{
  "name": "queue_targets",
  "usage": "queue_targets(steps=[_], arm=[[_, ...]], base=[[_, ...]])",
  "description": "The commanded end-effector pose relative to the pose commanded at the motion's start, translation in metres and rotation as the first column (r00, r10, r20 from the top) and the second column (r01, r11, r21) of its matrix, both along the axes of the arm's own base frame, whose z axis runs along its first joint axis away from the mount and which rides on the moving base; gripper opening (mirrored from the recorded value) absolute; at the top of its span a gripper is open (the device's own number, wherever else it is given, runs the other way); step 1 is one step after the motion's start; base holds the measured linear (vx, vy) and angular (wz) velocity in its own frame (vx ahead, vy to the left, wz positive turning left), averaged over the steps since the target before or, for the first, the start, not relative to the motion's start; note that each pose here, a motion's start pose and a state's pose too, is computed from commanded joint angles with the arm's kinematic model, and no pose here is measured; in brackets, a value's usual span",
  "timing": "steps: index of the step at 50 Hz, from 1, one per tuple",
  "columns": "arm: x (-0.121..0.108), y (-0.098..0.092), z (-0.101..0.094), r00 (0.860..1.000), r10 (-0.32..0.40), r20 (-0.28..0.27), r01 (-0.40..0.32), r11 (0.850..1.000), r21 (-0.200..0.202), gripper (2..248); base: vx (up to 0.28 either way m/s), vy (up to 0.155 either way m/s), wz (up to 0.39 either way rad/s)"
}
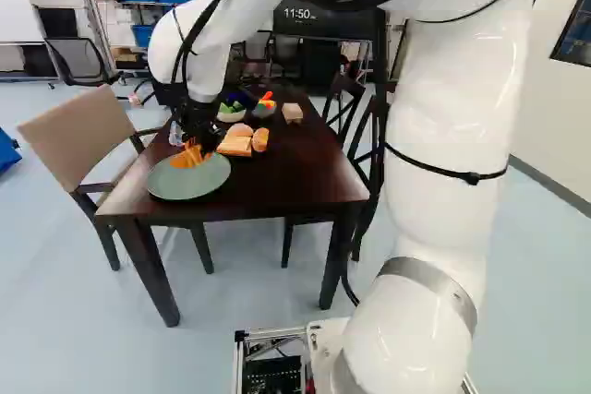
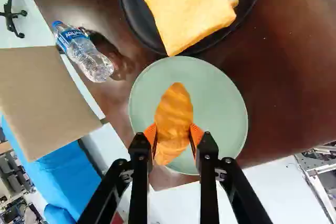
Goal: Move the croissant to the empty plate
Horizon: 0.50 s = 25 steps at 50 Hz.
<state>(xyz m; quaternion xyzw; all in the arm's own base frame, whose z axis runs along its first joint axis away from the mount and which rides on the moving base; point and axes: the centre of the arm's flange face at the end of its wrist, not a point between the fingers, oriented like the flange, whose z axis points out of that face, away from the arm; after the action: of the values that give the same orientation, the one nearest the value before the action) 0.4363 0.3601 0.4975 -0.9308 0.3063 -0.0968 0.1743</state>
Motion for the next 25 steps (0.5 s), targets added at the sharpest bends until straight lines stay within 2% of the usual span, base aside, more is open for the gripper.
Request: queue_targets(steps=[11,25], arm=[[0.009,0.018,-0.015,1.000,0.013,-0.014,-0.013,1.000,-0.011,98],[0.014,0.022,-0.034,0.999,0.013,-0.036,-0.014,0.999,-0.029,98]], base=[[0.000,0.000,0.000],[0.000,0.000,0.000]])
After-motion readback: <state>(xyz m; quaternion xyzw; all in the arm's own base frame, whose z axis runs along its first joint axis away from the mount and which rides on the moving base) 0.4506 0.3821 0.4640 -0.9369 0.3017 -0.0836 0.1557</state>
